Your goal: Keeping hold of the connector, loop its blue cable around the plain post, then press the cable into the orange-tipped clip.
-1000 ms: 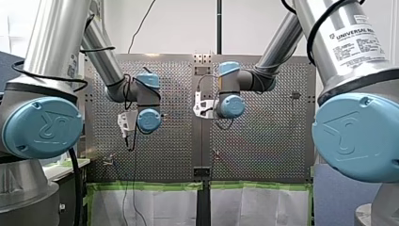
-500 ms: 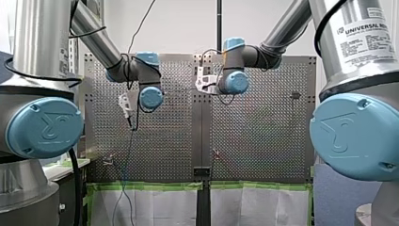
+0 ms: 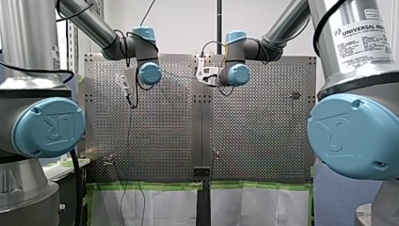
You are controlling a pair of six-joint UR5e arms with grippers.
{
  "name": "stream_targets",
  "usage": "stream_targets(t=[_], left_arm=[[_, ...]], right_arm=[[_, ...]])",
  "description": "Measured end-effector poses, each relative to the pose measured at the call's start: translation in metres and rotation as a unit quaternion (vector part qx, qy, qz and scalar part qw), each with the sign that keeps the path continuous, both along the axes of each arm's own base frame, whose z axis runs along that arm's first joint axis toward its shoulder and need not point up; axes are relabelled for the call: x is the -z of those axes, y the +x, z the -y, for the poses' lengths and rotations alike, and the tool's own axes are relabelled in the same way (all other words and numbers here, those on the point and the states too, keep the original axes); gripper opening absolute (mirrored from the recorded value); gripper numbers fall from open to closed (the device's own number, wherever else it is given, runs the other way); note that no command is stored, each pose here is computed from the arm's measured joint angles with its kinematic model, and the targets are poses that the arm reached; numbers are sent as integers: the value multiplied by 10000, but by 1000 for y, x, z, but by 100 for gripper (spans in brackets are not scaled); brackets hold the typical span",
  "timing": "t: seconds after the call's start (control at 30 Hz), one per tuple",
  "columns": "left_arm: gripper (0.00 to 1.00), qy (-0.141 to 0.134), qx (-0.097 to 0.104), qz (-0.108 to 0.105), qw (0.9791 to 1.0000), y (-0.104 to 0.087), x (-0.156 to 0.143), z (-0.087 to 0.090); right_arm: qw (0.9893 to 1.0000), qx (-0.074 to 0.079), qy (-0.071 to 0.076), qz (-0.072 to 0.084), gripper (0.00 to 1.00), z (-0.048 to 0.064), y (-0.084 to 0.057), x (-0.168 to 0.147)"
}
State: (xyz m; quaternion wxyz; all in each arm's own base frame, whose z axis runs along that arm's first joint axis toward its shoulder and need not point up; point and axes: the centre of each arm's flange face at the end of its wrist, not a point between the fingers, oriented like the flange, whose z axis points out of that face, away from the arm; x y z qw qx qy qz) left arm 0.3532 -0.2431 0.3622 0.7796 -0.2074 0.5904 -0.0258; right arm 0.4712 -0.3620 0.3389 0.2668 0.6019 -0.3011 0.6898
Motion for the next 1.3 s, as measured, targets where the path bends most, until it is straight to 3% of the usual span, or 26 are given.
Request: stream_targets(t=[0.13,0.27,0.53,0.73,1.3], left_arm=[[0,-58,-52,136,9999,3,-30,-4],[0,-34,-56,144,9999,9,-46,-7],[0,87,-87,-25,9999,19,-59,-15],[0,153,-194,-161,9996,31,-66,-23],[0,183,-236,8,9996,71,-95,-60]], right_arm=[[10000,-41,-19,43,0,5,2,-10],[9999,-98,-74,116,0,12,4,-21],[9991,-224,-178,301,0,21,10,-42],[9988,-262,-216,351,0,26,14,-61],[9965,-354,-447,612,0,38,26,-112]])
